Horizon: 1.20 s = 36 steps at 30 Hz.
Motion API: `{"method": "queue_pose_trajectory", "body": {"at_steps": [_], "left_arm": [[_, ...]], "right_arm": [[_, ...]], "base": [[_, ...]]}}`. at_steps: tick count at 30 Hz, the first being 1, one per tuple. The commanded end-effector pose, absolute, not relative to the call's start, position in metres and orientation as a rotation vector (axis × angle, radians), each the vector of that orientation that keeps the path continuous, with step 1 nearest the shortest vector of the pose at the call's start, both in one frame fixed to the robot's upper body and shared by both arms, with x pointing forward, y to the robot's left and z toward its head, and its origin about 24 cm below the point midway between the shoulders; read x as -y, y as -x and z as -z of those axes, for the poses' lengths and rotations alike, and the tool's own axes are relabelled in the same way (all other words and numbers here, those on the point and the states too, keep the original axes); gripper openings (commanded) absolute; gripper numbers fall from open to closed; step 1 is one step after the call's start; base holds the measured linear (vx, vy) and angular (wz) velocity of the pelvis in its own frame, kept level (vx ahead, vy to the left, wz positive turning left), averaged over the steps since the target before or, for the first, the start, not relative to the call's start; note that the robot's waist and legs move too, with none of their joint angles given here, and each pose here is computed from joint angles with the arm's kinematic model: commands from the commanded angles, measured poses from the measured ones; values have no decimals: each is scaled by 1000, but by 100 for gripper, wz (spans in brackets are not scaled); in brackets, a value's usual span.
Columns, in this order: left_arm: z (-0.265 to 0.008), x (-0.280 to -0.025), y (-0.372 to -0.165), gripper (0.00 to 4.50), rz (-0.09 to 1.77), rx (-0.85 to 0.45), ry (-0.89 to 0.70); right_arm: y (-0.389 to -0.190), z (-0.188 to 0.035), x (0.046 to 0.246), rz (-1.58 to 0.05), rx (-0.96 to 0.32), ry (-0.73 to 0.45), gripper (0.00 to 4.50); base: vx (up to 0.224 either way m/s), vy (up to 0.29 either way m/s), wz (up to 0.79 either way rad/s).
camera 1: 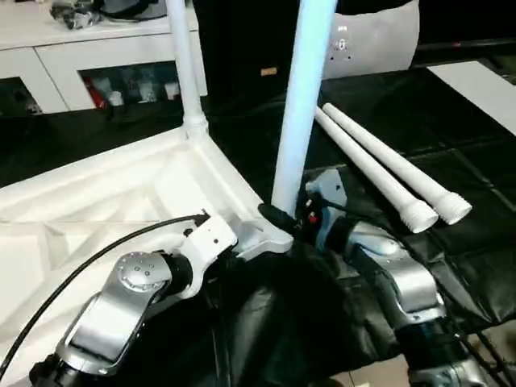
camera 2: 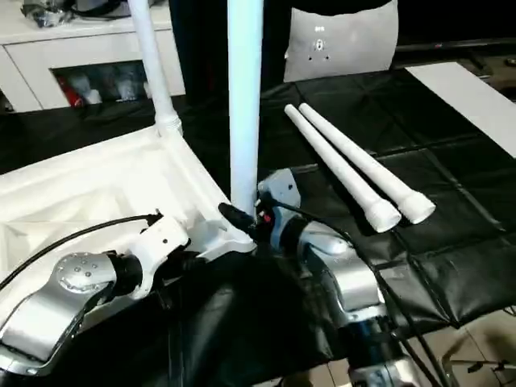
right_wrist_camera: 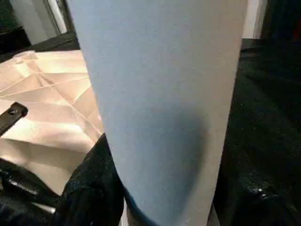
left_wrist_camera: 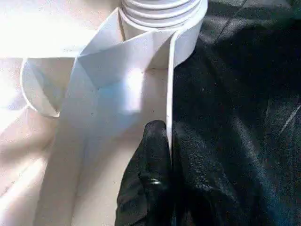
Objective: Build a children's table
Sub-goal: Insert table leg to table base
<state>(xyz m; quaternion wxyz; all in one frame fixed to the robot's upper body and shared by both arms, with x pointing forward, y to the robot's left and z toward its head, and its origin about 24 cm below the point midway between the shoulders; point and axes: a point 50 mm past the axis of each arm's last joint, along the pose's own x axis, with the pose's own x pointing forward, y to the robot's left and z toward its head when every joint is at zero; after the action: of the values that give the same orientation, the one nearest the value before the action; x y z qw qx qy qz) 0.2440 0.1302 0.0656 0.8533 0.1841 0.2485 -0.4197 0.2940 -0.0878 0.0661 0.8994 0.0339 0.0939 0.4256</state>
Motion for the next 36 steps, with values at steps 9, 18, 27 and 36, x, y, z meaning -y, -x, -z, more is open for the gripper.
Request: {"method": "queue_pose_trajectory", "body": {"at_steps": [9, 18, 27, 36], "left_arm": [[-84, -131, -260, 0, 881, -417, -435], [-85, -141, -270, 0, 918, -409, -475], [-81, -148, -280, 0, 1017, -425, -512], [-75, -144, -277, 0, 1284, -429, -528]], "right_arm": [[-279, -20, 87, -875, -433, -116, 363], [-269, -26, 102, -901, -377, -97, 416], [-251, -36, 128, -937, -323, -113, 443], [-251, -66, 163, -1056, -269, -10, 443]], "base": [[0, 0, 0], [0, 0, 0], [0, 0, 0], [0, 0, 0]]}}
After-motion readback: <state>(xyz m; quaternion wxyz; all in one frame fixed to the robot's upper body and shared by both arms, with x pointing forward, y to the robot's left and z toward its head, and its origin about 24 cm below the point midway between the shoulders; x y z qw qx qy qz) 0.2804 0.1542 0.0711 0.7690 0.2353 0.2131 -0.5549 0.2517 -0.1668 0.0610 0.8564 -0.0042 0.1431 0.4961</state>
